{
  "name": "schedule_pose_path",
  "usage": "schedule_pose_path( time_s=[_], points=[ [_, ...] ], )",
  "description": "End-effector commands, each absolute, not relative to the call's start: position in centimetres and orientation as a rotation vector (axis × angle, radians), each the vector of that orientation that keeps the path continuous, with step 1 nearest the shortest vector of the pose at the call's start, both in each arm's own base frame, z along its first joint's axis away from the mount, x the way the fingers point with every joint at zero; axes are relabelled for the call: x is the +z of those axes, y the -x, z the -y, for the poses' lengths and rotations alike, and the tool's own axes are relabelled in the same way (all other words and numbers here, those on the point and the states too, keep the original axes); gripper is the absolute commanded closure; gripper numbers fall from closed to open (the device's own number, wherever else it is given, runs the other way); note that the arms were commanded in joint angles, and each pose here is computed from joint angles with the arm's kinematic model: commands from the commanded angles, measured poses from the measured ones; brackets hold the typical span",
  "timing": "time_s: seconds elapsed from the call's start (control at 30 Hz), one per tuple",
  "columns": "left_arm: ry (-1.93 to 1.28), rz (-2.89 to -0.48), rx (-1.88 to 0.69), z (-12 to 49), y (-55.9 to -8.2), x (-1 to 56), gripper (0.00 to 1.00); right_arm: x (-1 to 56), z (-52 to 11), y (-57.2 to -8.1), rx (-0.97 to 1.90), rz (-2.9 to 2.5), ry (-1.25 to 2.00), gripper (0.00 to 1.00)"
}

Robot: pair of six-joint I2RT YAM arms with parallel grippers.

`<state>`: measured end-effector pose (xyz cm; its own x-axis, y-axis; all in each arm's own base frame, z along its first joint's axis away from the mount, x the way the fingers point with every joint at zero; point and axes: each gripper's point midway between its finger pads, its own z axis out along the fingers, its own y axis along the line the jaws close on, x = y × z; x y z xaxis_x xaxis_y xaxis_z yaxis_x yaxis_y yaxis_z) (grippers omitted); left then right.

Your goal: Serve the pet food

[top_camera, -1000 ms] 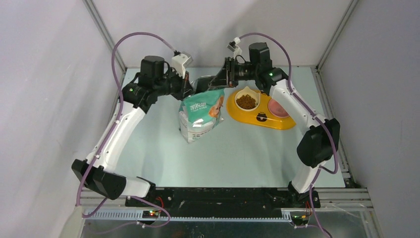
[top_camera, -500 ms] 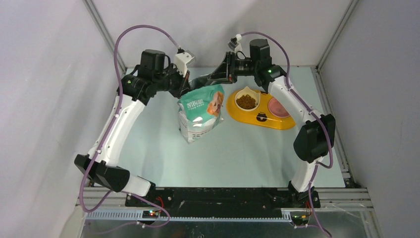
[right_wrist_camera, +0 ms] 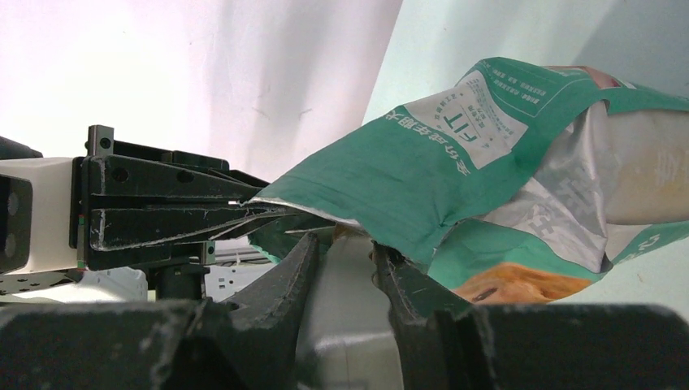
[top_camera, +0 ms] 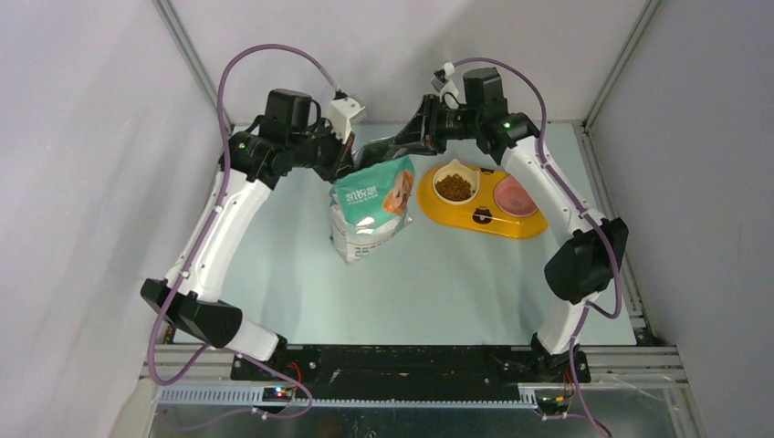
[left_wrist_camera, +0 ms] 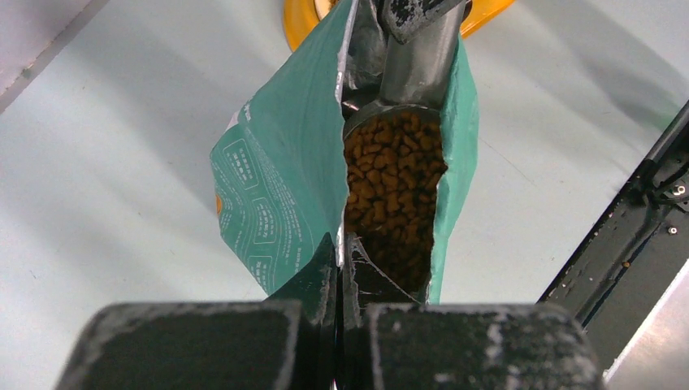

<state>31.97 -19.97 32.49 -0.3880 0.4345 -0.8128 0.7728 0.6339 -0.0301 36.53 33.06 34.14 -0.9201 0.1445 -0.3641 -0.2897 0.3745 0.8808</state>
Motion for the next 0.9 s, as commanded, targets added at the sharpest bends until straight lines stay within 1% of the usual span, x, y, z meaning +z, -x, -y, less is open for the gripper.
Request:
schedule_pose_path(
  time_s=[0.0, 0.13, 0.47, 0.87],
  points=[
    [-0.974, -2.018, -0.476, 19.0, -31.1, 33.2, 1.0, 36.1, -31.5, -35.7, 1.56, -2.233, 0.114, 1.0],
    [-0.982, -2.023, -0.453, 18.7, -31.0, 32.8, 1.0, 37.3, -30.7, -36.0, 1.545, -2.199, 0.116, 1.0],
    [-0.964, -2.012, -0.478, 19.1, -31.2, 33.0, 1.0, 38.2, -30.2, -33.9, 1.56, -2.183, 0.108, 1.0],
    [-0.979, -2.014, -0.468, 18.7, -30.6, 33.0, 1.0, 38.8, -28.1, -36.7, 1.59, -2.124, 0.01, 1.0]
  ],
)
